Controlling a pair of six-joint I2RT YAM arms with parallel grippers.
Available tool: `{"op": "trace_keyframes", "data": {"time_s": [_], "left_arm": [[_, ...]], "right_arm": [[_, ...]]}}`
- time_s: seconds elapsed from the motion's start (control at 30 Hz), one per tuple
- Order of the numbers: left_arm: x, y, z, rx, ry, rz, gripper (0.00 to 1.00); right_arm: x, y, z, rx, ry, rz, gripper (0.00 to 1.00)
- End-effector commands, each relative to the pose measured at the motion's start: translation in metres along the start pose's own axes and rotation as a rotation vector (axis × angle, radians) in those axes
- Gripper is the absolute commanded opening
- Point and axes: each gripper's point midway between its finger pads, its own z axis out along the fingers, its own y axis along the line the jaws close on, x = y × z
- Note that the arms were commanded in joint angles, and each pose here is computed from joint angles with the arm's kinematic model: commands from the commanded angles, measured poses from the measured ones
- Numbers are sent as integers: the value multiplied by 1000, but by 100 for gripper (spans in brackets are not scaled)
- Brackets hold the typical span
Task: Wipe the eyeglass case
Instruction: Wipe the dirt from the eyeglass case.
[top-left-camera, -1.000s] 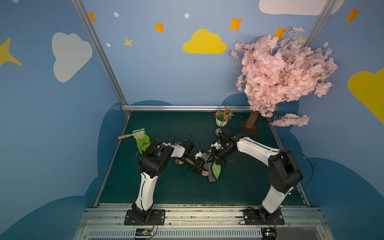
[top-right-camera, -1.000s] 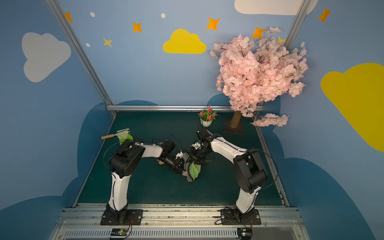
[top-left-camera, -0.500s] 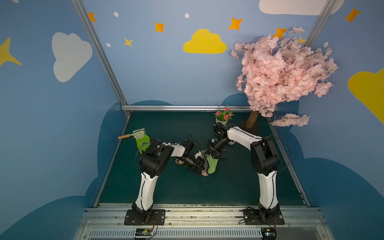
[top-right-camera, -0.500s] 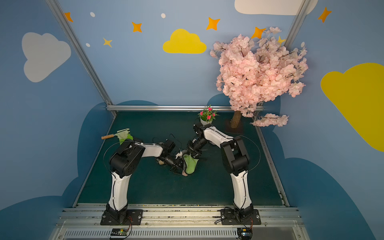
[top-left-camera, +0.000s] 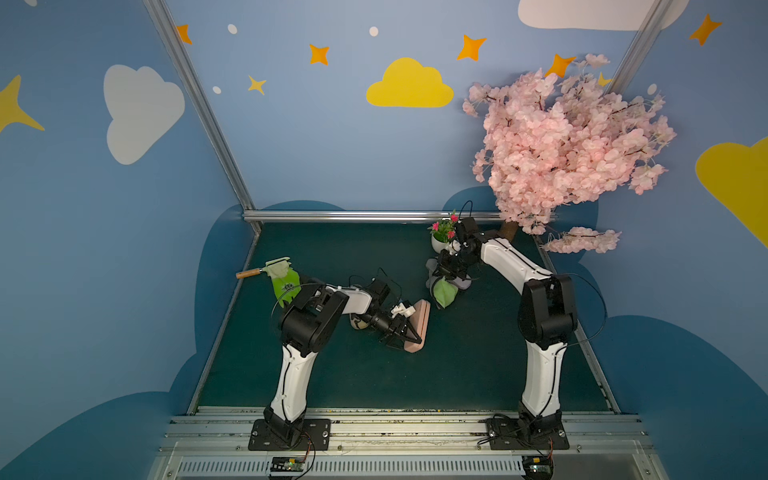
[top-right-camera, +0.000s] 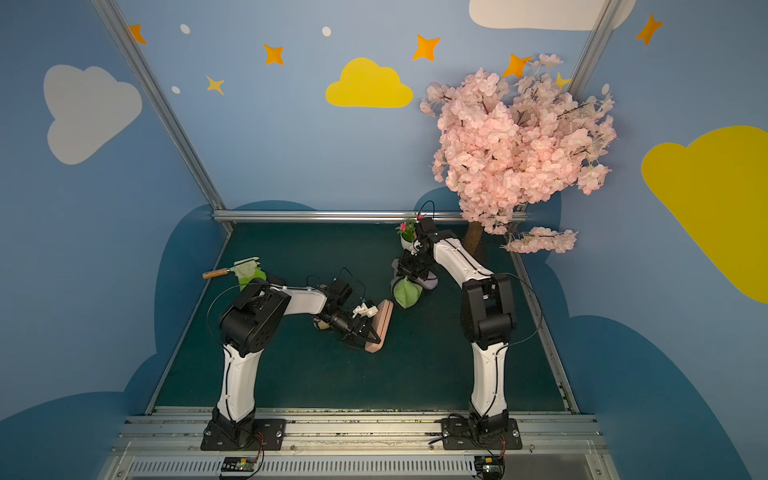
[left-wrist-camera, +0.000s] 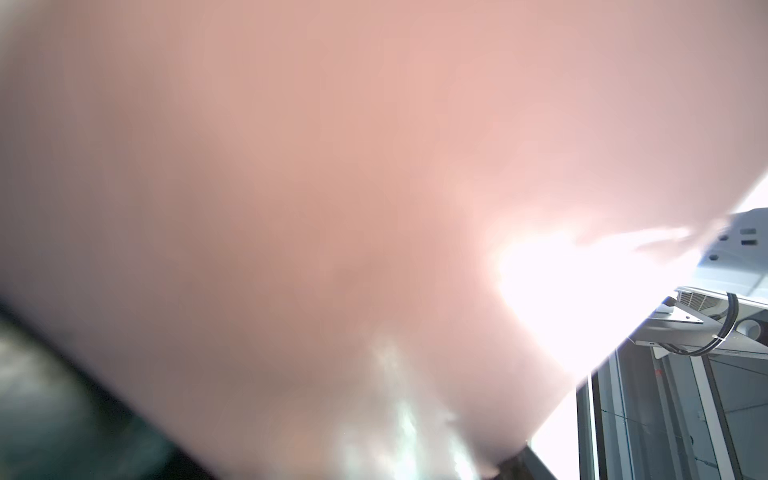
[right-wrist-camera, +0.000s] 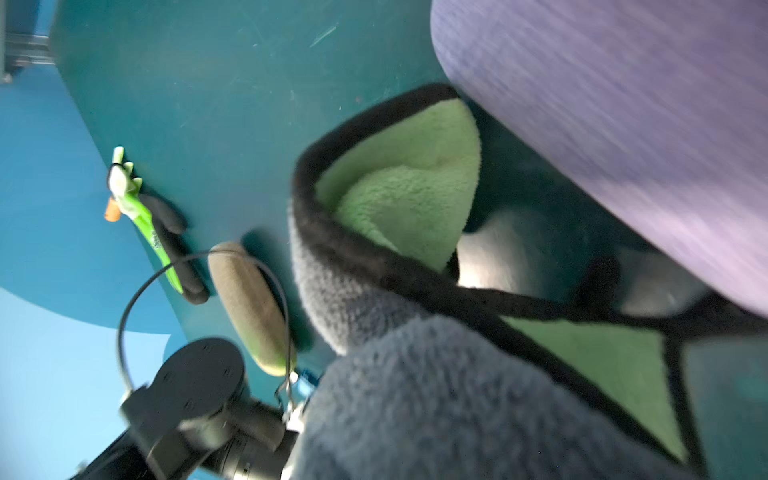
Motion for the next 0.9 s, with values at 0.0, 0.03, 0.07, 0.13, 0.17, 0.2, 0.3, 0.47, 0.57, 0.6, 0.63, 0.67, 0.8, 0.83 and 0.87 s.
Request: {"op": "trace_keyframes", "data": {"time_s": [0.0,0.03,0.07,0.13,0.17,0.2,0.3,0.47,0.57,0.6,0.63,0.67,0.8,0.83,0.87], "left_arm": [[24,45,14,-161,54,-107,3],[25,45,14,-161,55,-108,3],[24,44,14,-160,54,-105,3],[24,44,14,-160,54,-104,3],[25,45,14,-160,54,-105,3],[25,45,14,-160,55,-105,3],[24,44,13,-158,52,-98,3],[20,44,8,-161,36,-106,3],[19,46,6,-161,28,-129,3],[19,47,6,-163,27,-133,3],[19,47,6,-163,25,-135,3],[19,48,6,-164,22,-140,3],[19,51,3,-158,-9,-161,3],[18,52,3,-155,-14,-165,3],[18,51,3,-153,-16,-165,3]], "right_arm": [[31,-12,50,33,146,0,0],[40,-9,57,24,176,-18,0],[50,-6,62,16,204,-34,0],[71,0,72,-5,256,-61,0],[83,0,77,-27,292,-58,0],[96,-1,82,-48,331,-46,0],[129,5,92,-185,429,-2,0],[160,33,60,-444,500,-18,0],[169,31,39,-423,480,-33,0],[172,28,34,-404,477,-29,0],[174,24,29,-375,468,-25,0],[176,18,25,-348,455,-20,0],[178,3,9,-311,407,37,0],[179,-1,7,-308,395,60,0],[180,-2,5,-314,391,75,0]]}}
